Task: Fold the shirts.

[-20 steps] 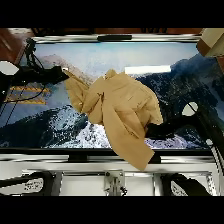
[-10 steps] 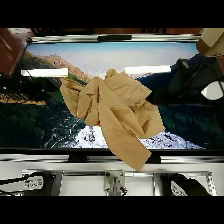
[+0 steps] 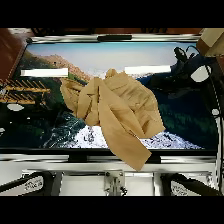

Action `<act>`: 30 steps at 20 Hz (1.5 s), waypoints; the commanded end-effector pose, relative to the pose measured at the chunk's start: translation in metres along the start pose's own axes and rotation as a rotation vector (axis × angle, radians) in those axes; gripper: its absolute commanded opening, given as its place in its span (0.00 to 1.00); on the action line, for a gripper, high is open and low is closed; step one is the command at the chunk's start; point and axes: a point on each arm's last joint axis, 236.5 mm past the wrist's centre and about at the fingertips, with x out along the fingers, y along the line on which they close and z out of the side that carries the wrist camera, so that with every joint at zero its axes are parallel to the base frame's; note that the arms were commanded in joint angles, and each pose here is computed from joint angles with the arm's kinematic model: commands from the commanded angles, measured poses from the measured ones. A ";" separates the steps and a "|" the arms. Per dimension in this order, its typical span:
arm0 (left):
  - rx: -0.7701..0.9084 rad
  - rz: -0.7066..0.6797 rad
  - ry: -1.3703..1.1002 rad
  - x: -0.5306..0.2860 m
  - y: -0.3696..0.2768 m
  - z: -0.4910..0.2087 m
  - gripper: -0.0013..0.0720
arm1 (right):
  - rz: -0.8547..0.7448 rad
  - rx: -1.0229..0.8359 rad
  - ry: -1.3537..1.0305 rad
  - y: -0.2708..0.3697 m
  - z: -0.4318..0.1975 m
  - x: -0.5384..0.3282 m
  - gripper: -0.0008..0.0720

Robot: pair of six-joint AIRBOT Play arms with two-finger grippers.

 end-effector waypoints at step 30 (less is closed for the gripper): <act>0.260 -0.113 -0.109 -0.013 -0.044 0.018 0.08 | 0.047 -0.029 0.632 -0.044 -0.132 0.062 0.92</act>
